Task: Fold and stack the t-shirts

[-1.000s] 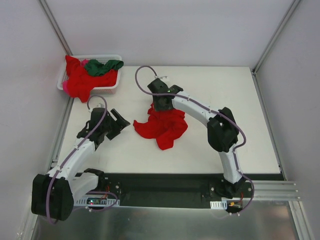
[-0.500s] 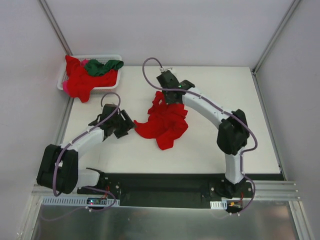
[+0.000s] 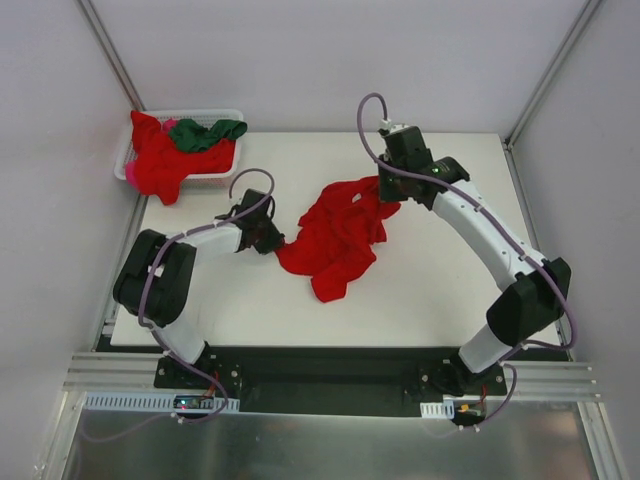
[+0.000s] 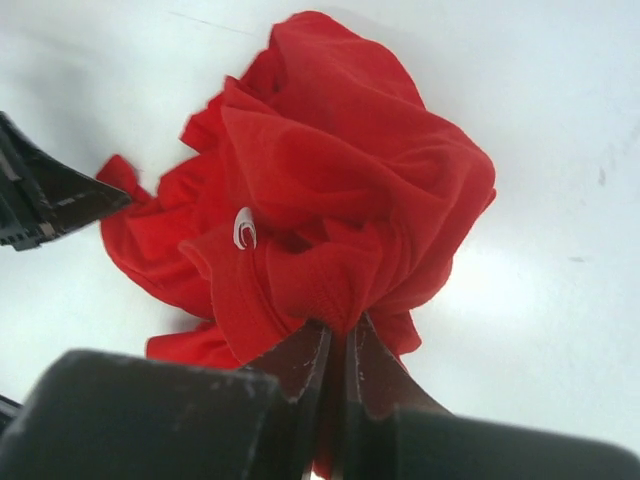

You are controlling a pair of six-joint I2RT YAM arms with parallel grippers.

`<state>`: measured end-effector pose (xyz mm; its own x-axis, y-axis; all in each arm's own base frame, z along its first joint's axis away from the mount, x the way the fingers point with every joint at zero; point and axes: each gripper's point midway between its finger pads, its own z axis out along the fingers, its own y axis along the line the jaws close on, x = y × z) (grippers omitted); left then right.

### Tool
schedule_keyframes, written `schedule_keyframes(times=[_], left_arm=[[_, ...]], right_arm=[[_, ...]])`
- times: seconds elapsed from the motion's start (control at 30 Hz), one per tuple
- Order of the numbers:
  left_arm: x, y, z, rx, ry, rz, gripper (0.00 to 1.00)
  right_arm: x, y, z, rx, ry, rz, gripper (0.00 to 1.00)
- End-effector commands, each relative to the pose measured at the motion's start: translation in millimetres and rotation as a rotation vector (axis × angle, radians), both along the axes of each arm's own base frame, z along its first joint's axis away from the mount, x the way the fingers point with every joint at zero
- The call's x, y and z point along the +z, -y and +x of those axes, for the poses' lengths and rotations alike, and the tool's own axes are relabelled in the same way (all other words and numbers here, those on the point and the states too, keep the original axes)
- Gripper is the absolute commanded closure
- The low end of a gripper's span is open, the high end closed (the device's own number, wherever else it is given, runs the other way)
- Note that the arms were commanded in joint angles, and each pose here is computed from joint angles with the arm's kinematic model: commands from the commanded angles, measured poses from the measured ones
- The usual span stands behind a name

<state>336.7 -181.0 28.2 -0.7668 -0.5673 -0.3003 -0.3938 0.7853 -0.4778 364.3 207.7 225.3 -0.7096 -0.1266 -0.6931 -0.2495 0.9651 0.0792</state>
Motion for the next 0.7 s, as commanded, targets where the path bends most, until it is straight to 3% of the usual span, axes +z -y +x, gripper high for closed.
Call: schedule_keyframes(times=[0.0,0.2,0.43,0.67], left_arm=[[28.8,-5.1,36.0,0.028,0.115,0.060,1.00],[101.0,-20.8,67.2,-0.045,0.301,0.109,1.00],[244.6,-42.3,86.2,-0.081,0.618,0.198,1.00],[343.0,-63.4,54.2,-0.015,0.814,0.199,1.00]], right_arm=[[22.9,28.5,-11.4,0.004,0.023,-0.011,0.99],[49.3,45.0,-9.1,-0.017,0.067,0.014,0.99],[129.6,59.6,1.8,-0.003,0.222,0.065,0.99],[176.9,59.8,-9.2,0.039,0.304,0.178,0.99]])
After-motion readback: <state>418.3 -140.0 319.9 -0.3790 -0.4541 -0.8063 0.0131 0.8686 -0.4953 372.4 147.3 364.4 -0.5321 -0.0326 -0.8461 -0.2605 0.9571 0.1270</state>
